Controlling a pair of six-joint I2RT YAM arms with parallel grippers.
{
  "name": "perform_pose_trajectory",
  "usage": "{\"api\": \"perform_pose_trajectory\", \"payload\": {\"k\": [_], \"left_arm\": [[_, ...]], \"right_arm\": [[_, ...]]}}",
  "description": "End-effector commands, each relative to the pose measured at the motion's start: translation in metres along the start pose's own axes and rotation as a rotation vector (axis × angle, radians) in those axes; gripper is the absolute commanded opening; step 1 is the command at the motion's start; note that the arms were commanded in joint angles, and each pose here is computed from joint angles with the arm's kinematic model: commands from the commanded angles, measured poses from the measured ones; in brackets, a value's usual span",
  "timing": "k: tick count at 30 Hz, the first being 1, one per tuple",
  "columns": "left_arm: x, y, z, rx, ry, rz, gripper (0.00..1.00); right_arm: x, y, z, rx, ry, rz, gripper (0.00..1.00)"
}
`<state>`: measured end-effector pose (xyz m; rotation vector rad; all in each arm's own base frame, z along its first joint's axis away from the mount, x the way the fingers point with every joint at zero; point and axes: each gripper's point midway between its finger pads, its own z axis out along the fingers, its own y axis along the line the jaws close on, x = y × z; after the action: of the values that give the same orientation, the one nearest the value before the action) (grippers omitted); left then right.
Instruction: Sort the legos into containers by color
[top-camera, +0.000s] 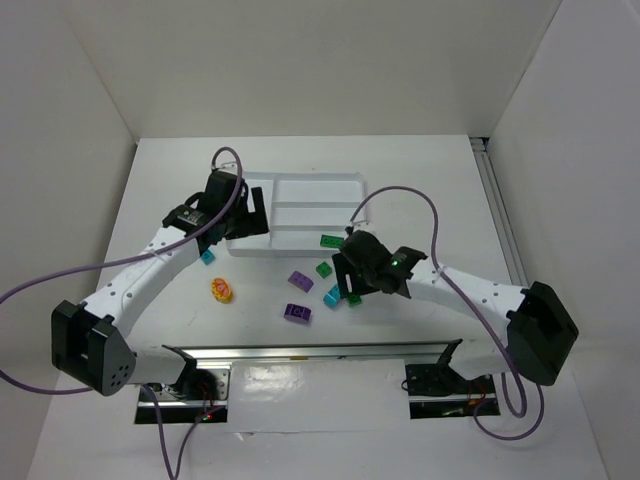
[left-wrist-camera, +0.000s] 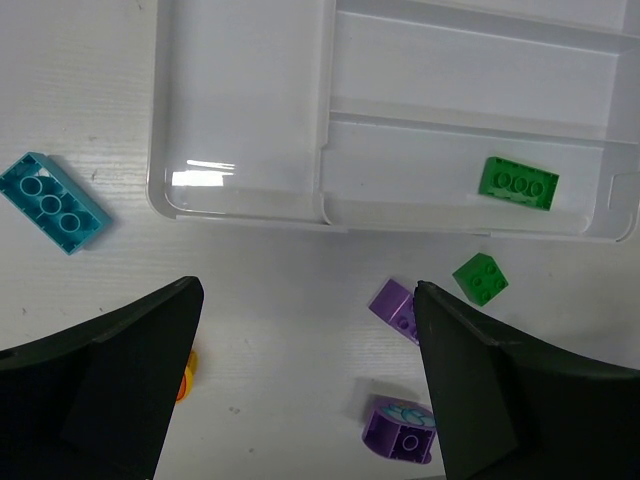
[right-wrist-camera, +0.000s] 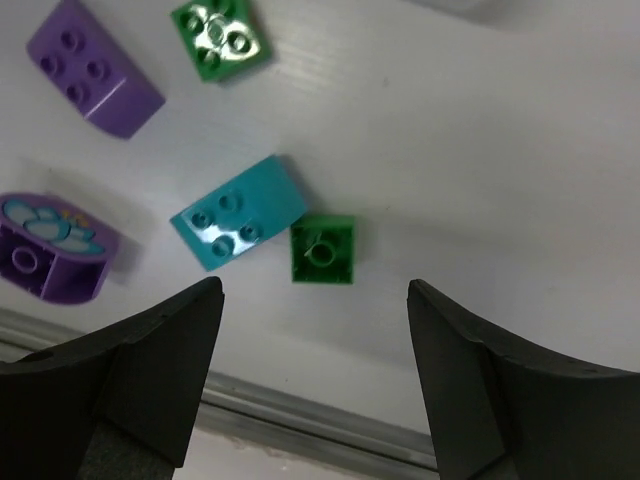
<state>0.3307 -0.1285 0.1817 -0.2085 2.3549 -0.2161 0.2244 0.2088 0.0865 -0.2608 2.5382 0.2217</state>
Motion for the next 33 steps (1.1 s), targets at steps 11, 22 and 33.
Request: {"api": "perform_pose_trajectory", "payload": {"k": [11,22,33], "left_arm": [[-0.007,-0.009,-0.003,0.037,-0.003,-0.018,0.99],[-0.007,-0.009,-0.003,0.037,-0.003,-0.018,0.99],[-0.01,-0.011,-0.004,0.041,-0.011,-0.019,0.99]], "right_arm": [[0.044,0.024,0.025,0.011,0.068,-0.116,0.76],[0.046,-0.006,0.045,0.064,0.081,-0.092,0.72],[0.041,-0.002,0.056,0.018,0.086,-0.091,0.44]]}}
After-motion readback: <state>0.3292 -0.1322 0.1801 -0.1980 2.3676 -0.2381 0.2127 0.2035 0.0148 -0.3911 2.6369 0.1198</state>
